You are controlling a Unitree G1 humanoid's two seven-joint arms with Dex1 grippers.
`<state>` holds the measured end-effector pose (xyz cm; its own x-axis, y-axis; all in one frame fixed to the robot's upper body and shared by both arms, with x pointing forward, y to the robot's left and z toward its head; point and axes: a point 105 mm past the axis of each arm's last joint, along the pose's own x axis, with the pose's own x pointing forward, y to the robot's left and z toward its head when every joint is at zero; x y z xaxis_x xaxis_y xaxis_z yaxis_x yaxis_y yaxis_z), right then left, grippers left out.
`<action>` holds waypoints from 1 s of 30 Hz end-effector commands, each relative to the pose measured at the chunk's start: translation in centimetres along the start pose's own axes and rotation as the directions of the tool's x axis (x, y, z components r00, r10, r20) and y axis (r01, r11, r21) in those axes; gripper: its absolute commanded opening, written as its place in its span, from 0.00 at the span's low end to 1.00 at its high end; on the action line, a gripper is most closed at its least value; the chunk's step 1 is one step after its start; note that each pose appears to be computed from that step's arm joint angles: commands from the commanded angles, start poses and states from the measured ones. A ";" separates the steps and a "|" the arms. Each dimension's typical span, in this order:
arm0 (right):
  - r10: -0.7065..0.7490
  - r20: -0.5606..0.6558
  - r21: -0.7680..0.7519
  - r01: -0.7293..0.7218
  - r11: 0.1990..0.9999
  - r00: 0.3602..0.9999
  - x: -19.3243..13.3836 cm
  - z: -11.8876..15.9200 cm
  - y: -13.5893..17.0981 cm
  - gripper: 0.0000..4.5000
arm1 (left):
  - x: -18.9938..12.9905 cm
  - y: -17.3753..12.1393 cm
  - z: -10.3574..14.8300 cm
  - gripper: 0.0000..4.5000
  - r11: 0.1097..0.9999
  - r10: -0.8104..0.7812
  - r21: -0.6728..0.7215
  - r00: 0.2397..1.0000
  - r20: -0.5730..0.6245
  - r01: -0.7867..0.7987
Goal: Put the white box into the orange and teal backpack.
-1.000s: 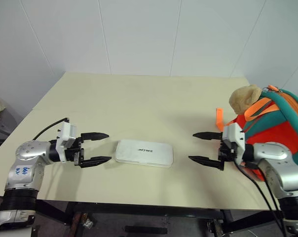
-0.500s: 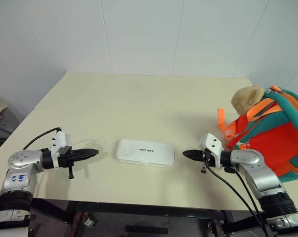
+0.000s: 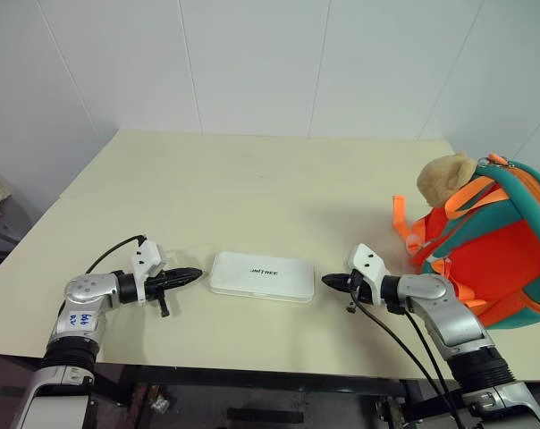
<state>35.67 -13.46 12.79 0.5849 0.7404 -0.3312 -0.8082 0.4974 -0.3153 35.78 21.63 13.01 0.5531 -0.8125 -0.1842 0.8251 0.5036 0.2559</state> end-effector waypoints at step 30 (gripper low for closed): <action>0.038 -0.021 0.019 -0.038 0.999 0.999 -0.7 0.3 -0.4 0.00 | 3.5 -2.4 1.0 0.01 0.997 -0.075 -0.009 0.993 0.093 0.076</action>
<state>36.18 -14.64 12.55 0.5818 0.7177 -0.3826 -0.8133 0.5125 -0.2753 35.61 17.39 11.92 0.4756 -0.8706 -0.1261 0.8733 0.4501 0.1864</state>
